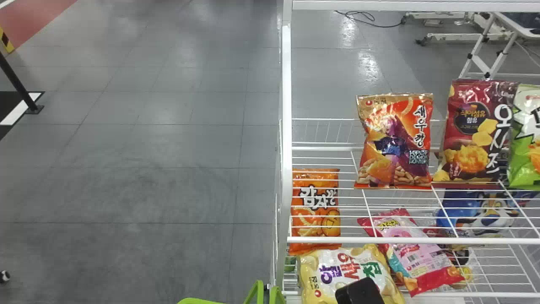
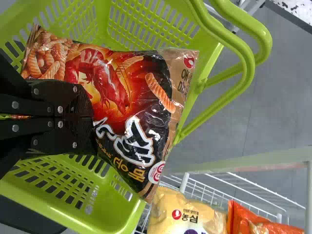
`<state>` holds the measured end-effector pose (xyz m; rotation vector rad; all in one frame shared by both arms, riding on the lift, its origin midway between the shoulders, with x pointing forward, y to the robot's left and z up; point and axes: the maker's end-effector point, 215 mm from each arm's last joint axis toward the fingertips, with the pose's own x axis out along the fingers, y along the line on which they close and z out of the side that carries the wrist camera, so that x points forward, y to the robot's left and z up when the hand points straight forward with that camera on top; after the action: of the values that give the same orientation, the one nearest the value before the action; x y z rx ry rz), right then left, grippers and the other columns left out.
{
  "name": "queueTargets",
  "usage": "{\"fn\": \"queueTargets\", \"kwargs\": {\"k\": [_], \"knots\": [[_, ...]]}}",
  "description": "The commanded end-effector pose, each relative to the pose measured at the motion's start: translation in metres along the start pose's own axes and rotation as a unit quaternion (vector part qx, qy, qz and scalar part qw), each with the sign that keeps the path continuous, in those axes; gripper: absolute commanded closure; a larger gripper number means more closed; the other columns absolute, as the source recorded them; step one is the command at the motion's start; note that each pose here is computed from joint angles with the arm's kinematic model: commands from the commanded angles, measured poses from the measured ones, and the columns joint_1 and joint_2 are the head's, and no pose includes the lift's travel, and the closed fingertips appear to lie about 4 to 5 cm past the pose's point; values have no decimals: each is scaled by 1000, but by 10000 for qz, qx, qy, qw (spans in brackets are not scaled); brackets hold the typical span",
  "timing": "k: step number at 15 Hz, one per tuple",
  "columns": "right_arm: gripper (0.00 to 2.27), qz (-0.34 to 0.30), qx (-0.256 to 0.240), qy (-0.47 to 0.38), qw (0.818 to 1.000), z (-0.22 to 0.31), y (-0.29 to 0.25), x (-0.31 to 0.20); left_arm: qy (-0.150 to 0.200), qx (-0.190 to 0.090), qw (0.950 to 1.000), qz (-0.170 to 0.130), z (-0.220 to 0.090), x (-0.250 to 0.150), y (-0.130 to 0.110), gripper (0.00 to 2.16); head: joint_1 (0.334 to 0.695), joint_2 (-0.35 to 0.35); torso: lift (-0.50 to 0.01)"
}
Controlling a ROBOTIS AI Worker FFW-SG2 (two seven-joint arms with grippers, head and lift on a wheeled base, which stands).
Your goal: Hold basket handle with left hand then pick spicy shrimp crackers with right hand and place into basket
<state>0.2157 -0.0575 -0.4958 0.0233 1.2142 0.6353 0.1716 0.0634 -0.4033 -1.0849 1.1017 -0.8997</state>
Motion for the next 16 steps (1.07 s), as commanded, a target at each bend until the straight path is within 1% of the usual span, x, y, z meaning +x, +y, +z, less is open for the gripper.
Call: {"fn": "queueTargets", "kwargs": {"k": [1, 2, 3, 5, 7, 9, 11, 12, 14, 16], "knots": [[562, 150, -41, 18, 9999, 1, 10, 1, 4, -2, 10000, 0, 0, 0, 0, 1895, 695, 10, -37], [171, 173, -84, -21, 9998, 3, 14, -1, -2, -10, 10000, 13, 0, -1, 1, 1895, 695, 22, -37], [2, 188, -131, -82, 9997, 8, 17, -4, -2, -2, 10000, 13, 0, -1, 1, 1895, 695, 45, -37], [12, 124, -175, -232, 9995, 18, 16, -12, -2, -2, 10000, 5, 0, 0, 0, 1895, 695, 66, -37], [43, -89, -152, -290, 9994, 19, 4, -17, 8, 0, 10000, 6, 0, 0, 0, 1895, 695, 72, -37], [49, -311, -27, -317, 9990, 17, -16, -22, -2, 5, 10000, 5, 0, 0, 0, 1895, 695, 39, -37], [53, -565, 88, -245, 9981, 4, -34, -26, 4, 0, 10000, 12, 0, -1, 0, 1895, 695, 0, -37], [49, -602, 169, -283, 9976, 3, -41, -32, 4, 0, 10000, 12, 0, -1, 0, 1895, 695, -57, -37], [46, -571, 408, -484, 9964, 5, -57, -53, 4, 0, 10000, 20, 0, -1, 1, 1895, 695, -100, -37], [49, -642, 523, -784, 9935, 16, -69, -78, -10, -15, 10000, 26, 0, 0, 2, 1895, 695, -146, -37]]}}
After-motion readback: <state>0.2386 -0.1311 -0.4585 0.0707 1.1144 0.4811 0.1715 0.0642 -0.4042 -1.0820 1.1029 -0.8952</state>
